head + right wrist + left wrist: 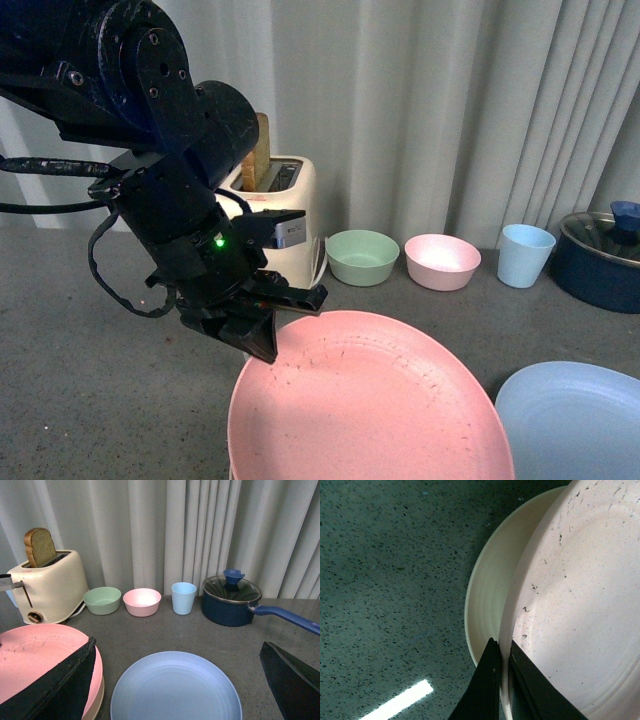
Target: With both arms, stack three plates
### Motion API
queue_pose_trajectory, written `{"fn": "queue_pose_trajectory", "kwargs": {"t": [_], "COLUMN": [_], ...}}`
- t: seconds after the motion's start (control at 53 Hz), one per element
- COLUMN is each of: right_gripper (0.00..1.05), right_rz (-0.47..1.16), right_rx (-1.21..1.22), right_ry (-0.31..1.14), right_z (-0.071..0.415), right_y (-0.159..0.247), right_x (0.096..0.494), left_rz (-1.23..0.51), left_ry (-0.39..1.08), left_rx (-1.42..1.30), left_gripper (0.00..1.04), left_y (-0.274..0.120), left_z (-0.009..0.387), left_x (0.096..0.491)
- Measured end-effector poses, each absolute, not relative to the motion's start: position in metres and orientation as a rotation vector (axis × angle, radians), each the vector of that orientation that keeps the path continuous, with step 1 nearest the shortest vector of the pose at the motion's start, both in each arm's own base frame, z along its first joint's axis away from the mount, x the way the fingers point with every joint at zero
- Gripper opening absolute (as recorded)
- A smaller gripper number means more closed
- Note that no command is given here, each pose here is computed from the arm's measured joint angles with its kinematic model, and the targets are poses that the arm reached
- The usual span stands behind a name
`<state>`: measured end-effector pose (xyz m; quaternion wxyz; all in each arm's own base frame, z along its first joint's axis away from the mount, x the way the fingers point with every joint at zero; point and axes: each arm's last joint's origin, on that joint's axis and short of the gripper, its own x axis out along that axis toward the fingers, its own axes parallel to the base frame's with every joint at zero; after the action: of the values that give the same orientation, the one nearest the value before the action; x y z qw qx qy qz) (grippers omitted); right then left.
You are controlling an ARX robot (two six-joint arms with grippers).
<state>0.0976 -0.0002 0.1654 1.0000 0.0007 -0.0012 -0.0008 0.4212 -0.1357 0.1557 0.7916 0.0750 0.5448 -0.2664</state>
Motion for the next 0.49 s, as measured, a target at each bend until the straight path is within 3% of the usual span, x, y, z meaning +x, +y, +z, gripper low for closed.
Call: {"fn": "queue_pose_trajectory", "kwargs": {"t": [0.491], "right_gripper": [0.97], "right_rz": [-0.001], "right_rx": [0.001], "right_ry": [-0.002], "right_z": [0.165], "right_y": [0.000], "right_x": [0.098], "left_rz": [-0.563], "left_ry": [1.192], "left_rx": [0.190], "left_gripper": [0.03], "left_y": [-0.131], "left_z": [0.135], "left_x": [0.428]}}
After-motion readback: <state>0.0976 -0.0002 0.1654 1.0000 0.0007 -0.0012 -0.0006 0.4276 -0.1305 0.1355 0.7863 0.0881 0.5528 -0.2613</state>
